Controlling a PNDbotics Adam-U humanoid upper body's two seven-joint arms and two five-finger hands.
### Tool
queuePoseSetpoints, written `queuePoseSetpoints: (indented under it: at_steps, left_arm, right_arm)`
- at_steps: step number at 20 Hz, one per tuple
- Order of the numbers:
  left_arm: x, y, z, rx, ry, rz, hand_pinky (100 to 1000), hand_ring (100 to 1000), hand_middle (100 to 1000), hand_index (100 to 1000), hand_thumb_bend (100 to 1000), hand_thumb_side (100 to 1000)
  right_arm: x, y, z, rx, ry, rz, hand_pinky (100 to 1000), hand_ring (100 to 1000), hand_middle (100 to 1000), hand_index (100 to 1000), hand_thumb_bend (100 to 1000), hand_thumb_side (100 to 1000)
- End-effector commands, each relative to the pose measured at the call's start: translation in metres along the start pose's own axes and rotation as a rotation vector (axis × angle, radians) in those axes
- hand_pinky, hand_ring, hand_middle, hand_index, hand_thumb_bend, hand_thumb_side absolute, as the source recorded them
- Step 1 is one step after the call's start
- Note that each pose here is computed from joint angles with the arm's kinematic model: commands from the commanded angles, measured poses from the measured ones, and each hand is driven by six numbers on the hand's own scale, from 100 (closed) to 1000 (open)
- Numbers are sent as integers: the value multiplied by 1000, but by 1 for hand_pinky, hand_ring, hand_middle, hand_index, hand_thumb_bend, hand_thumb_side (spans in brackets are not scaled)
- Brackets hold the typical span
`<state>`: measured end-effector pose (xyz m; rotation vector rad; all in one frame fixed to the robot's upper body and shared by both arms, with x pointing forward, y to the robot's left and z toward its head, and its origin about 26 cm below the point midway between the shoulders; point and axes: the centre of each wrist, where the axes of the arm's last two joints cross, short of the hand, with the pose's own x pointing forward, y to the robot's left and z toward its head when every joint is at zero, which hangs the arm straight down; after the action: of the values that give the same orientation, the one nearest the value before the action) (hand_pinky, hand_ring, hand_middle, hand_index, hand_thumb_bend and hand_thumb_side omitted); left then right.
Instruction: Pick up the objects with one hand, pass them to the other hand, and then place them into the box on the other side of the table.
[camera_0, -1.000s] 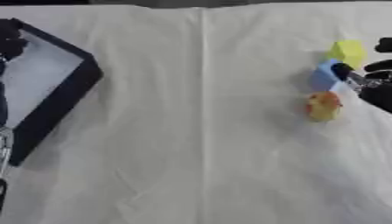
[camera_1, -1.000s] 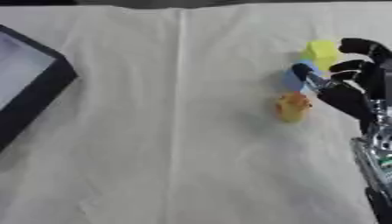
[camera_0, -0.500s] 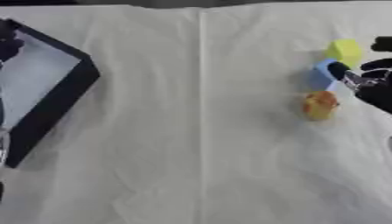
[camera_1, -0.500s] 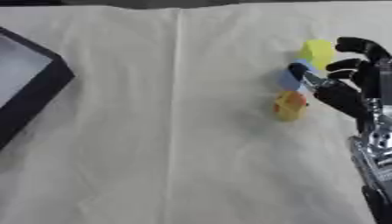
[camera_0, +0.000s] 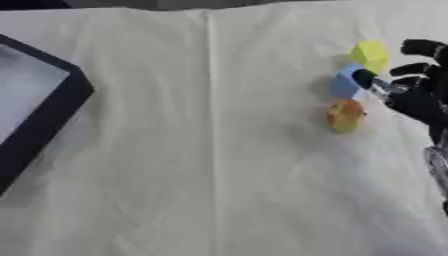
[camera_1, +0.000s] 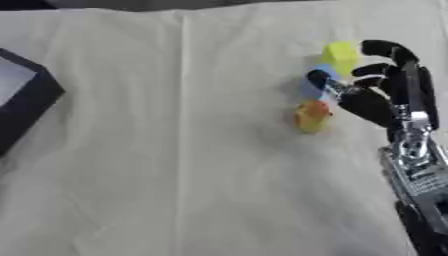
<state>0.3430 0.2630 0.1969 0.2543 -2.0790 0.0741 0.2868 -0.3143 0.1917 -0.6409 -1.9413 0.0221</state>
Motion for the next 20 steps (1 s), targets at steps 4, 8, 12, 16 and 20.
queuePoseSetpoints:
  at_steps: [4, 8, 12, 16, 20]
  left_arm:
    - [8, 9, -3, -3, -32, -42, 816, 666, 593, 711, 100, 808]
    - [7, 9, -3, -7, -29, -48, 816, 666, 594, 711, 100, 808]
    - [7, 9, -2, -12, -29, -50, 816, 667, 594, 712, 100, 807]
    - [9, 8, -3, -18, -35, -48, 816, 667, 594, 712, 100, 806]
    - [10, 7, -3, -25, -41, -44, 816, 668, 594, 712, 100, 805]
  right_arm:
    - [15, -30, -11, 69, -40, 137, 567, 593, 706, 735, 868, 261]
    - [25, -42, -19, 111, -44, 188, 572, 595, 707, 738, 866, 259]
    - [37, -52, -28, 160, -44, 221, 587, 606, 722, 745, 862, 256]
    - [49, -58, -34, 232, -41, 283, 605, 619, 729, 750, 856, 251]
    - [60, -61, -42, 298, -38, 342, 631, 636, 738, 759, 847, 244]
